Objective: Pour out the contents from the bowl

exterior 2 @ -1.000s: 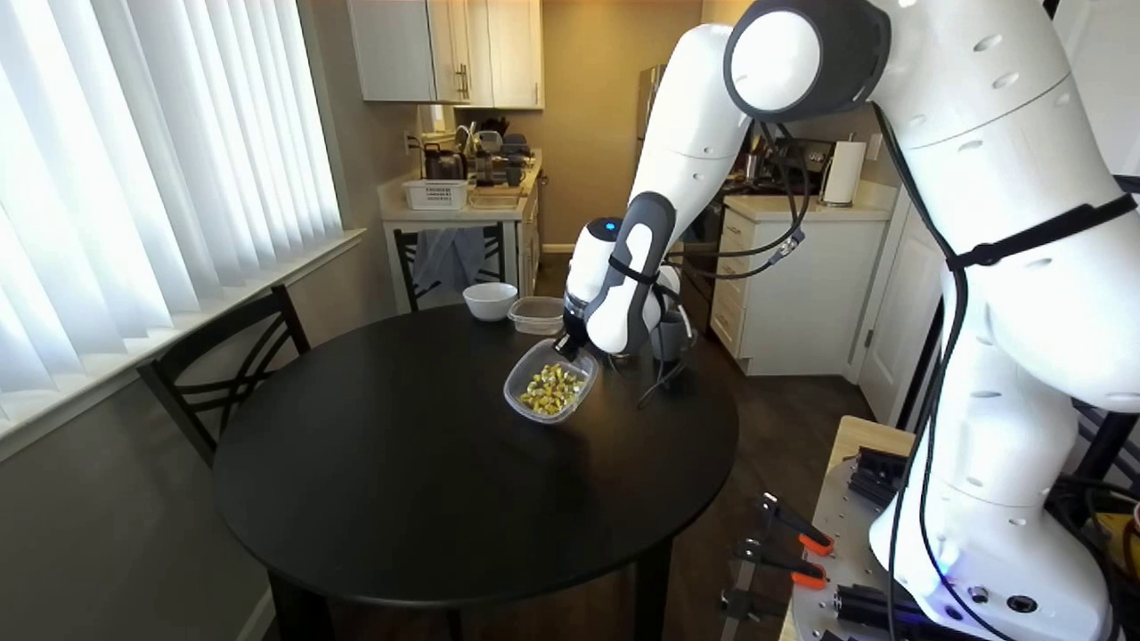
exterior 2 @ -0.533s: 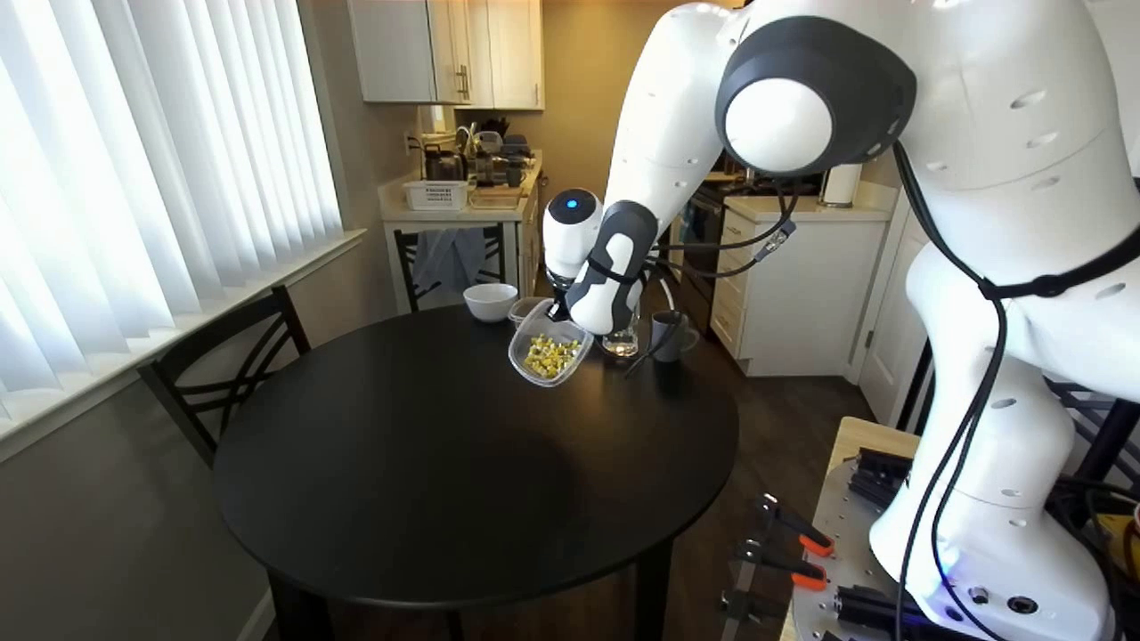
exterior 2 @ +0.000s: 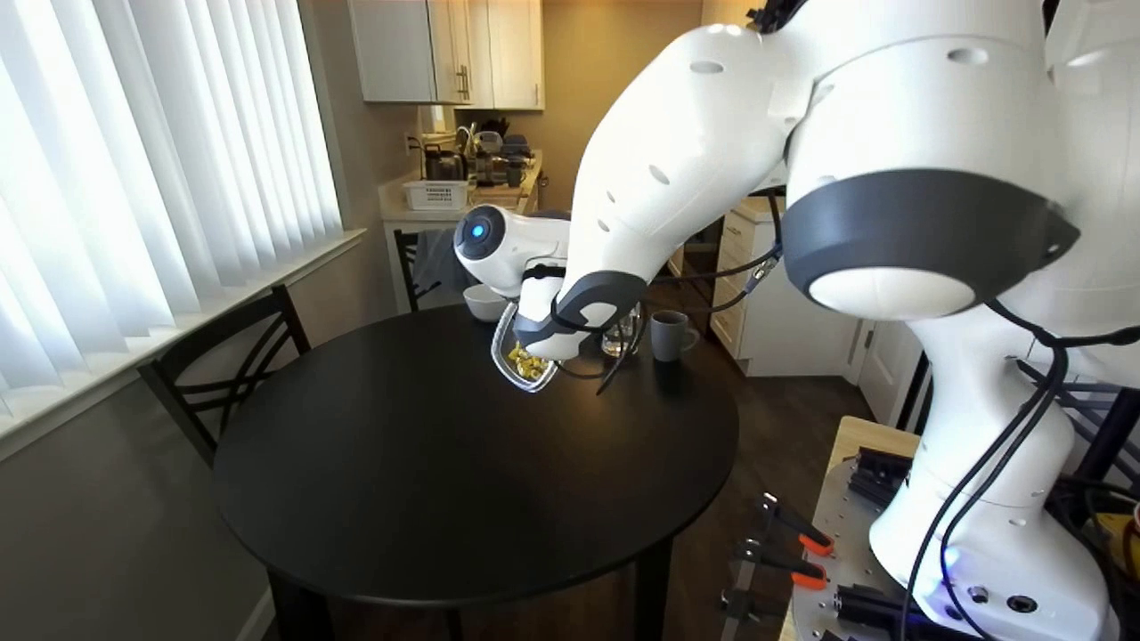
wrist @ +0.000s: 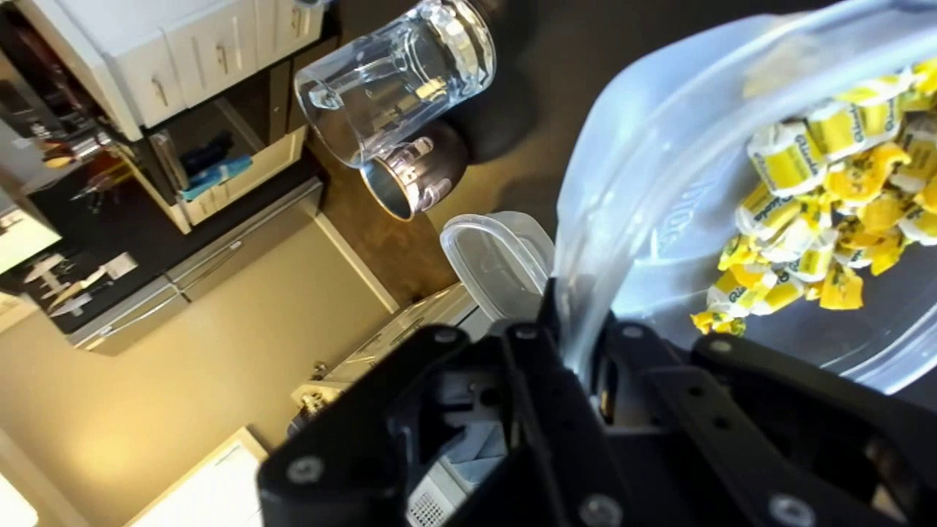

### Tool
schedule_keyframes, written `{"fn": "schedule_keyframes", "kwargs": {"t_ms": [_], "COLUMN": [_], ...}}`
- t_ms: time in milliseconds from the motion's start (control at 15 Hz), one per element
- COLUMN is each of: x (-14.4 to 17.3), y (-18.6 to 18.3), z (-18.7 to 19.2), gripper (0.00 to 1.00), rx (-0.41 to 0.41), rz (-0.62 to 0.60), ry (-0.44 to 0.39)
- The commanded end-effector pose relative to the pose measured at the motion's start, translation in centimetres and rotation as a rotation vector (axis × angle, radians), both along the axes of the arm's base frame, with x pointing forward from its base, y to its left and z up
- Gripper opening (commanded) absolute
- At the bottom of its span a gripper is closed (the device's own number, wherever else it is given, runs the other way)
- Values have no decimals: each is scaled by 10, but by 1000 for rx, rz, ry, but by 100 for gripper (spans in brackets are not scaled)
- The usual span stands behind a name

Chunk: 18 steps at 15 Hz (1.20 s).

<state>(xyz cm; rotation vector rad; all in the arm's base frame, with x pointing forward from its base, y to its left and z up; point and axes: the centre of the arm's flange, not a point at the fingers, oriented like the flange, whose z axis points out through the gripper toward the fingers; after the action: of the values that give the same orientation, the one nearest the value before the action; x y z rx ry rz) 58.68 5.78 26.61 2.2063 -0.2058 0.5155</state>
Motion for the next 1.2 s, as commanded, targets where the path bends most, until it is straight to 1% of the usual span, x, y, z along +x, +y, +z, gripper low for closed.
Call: {"fn": "schedule_keyframes", "kwargs": {"t_ms": [0,133,400,533,867,1000,1133], "x": [8,16,32,44,69,73,75], "y": [10,8,-7,-19,-55,-62,-63], "z": [-7,-17,-34,-49,-109,-124,-127], "gripper": [1,1,1,1,1,1,1], "rx": [-173,-248,-414,-494,-670,-751,-843], "rz": [-70,-111,-206,-259,-404,-458,-504], "ry": [11,31,84,120,244,299,350]}}
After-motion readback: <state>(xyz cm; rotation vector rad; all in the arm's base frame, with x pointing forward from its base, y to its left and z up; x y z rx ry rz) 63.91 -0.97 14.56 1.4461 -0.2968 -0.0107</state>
